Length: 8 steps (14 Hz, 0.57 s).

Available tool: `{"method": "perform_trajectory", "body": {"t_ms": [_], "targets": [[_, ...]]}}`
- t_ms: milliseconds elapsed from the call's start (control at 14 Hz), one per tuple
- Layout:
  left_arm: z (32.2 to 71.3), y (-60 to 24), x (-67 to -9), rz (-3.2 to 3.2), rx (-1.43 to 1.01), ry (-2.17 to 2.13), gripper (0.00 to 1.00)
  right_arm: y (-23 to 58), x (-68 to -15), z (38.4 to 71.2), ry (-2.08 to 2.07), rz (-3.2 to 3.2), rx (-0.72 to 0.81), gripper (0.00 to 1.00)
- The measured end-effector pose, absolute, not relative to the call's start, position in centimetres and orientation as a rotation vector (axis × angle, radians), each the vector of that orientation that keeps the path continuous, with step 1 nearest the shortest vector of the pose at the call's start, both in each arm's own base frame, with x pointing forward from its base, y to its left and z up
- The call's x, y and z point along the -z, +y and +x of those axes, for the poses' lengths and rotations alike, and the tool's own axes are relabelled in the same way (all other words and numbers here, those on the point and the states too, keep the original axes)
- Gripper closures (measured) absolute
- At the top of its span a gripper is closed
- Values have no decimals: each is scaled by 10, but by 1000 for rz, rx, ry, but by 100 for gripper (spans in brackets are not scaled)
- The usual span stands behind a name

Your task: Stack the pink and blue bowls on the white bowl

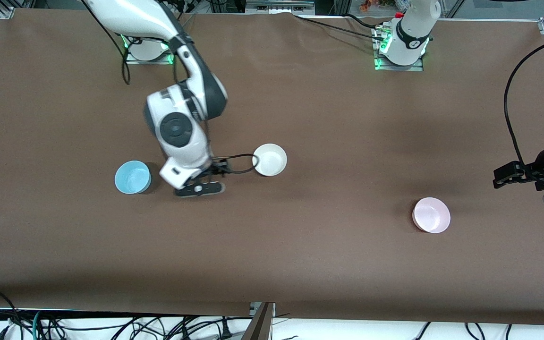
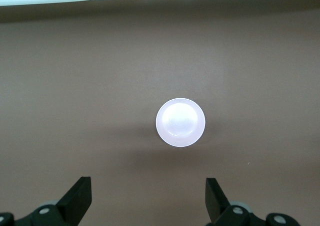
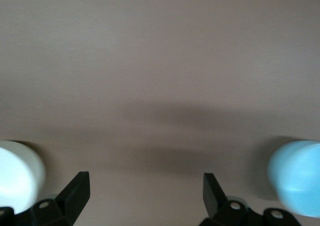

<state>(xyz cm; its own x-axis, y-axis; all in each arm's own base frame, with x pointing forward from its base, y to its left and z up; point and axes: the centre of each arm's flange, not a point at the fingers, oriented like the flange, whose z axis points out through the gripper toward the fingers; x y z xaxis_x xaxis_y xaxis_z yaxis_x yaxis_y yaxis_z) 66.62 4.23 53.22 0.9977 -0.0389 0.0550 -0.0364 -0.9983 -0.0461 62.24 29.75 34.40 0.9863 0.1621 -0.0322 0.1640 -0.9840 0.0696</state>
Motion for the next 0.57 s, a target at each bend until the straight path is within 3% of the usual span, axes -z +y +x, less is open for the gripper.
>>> {"method": "perform_trajectory", "body": {"t_ms": [286, 571], "targets": [[666, 42, -532, -3095, 87, 59, 0, 193, -409, 639, 411, 2989, 150, 0], [666, 41, -532, -3095, 86, 62, 0, 130, -487, 629, 324, 2995, 252, 0]]}}
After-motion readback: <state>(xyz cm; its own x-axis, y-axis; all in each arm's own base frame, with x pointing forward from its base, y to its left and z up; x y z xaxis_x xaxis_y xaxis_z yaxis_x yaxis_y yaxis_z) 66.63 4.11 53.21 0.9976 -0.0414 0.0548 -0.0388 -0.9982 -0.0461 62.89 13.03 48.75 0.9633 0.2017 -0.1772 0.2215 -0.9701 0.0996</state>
